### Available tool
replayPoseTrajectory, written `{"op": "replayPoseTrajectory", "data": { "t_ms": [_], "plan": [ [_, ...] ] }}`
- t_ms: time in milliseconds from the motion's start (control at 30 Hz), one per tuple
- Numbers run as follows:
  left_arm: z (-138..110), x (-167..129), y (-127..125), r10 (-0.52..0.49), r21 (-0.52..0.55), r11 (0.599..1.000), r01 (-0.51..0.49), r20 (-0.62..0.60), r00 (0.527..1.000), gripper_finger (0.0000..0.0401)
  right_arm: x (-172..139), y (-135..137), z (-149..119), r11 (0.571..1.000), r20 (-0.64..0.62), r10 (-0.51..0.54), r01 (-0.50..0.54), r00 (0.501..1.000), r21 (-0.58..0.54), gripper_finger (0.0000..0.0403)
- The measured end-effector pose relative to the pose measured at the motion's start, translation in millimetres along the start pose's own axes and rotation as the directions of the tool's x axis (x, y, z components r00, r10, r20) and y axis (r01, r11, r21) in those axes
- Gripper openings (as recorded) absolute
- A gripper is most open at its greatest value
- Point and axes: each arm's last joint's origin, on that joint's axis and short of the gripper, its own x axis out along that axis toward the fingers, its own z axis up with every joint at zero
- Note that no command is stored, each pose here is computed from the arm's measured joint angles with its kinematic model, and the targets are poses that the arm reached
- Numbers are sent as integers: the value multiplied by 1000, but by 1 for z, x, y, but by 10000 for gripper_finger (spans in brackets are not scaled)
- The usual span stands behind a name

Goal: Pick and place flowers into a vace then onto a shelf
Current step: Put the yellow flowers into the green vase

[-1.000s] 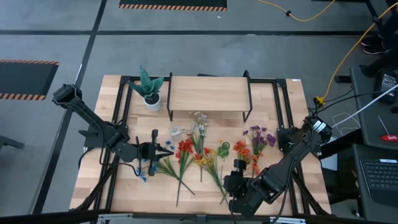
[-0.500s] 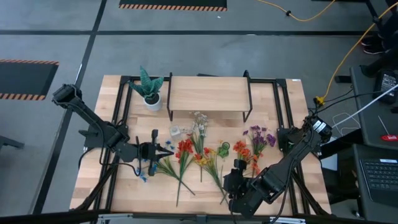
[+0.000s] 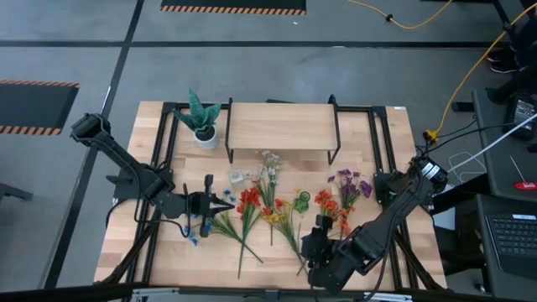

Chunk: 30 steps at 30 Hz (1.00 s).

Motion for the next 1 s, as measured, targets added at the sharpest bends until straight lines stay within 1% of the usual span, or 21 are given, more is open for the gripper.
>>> {"op": "replayPoseTrajectory", "data": {
  "t_ms": [233, 367, 567, 733, 833, 1000],
  "plan": [
    [0, 0, 0, 0, 0, 1000, 0, 0, 1000, 4, 5, 4, -3, 1000, -36, 27, -27, 999, -1, 201],
    [0, 0, 0, 0, 0, 1000, 0, 0, 1000, 4, 5, 4, -3, 996, -38, 30, -26, 999, 84, 201],
    [0, 0, 0, 0, 0, 1000, 0, 0, 1000, 4, 5, 4, -3, 979, -39, 29, -21, 999, 201, 201],
    [0, 0, 0, 0, 0, 1000, 0, 0, 1000, 4, 6, 4, -3, 969, -40, 28, -17, 999, 248, 201],
    [0, 0, 0, 0, 0, 1000, 0, 0, 1000, 4, 12, 6, -5, 970, -50, 17, -4, 999, 243, 201],
    [0, 0, 0, 0, 0, 1000, 0, 0, 1000, 4, 34, 12, -13, 974, -84, -24, 43, 996, 222, 201]
  ]
}}
